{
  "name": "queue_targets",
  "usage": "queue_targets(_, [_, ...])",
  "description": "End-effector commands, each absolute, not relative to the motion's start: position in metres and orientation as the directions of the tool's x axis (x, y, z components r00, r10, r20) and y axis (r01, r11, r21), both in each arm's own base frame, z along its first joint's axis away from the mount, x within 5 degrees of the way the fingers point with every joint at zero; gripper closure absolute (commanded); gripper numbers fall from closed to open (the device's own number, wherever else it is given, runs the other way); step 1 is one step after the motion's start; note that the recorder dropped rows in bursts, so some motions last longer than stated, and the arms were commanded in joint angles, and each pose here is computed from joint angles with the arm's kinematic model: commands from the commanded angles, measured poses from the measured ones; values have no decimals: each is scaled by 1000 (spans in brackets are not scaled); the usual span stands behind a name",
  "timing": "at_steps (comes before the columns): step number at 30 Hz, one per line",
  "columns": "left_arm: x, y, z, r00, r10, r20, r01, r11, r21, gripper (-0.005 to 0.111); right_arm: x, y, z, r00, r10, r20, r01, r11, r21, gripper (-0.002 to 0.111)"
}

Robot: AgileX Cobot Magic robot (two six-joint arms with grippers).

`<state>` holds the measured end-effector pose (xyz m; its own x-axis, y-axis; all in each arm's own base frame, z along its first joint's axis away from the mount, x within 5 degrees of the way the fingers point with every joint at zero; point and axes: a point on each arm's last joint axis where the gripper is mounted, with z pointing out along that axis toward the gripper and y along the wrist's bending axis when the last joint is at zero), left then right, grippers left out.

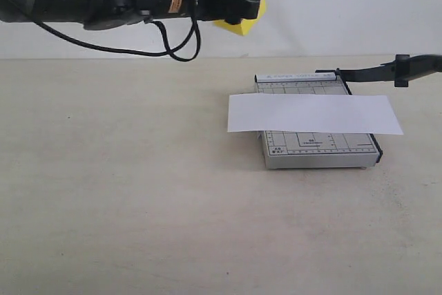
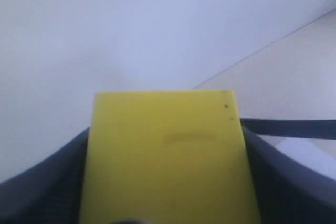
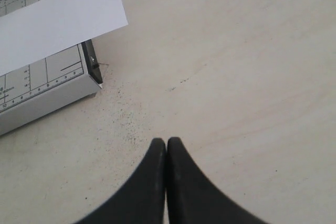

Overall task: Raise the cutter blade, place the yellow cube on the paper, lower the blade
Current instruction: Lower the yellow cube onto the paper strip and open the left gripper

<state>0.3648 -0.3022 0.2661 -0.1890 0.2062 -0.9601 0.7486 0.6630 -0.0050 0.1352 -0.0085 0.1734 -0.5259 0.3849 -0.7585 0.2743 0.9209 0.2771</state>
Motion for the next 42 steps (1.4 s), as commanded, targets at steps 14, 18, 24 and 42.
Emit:
queue_targets(14, [395, -381, 206, -367, 255, -895, 928, 169, -332, 102, 137, -10, 175, -512, 364, -778, 268, 928, 258, 108])
queue_targets(18, [399, -386, 167, -404, 294, -866, 914, 165, -371, 102, 137, -10, 175, -512, 364, -778, 268, 928, 258, 108])
queue_targets(24, [406, -387, 157, -280, 314, -907, 954, 201, -225, 102, 137, -10, 175, -512, 364, -778, 268, 928, 258, 108])
queue_targets(42, [396, -388, 147, 16, 354, -935, 1000, -7, 15, 102, 137, -10, 175, -512, 366, -777, 269, 928, 259, 108])
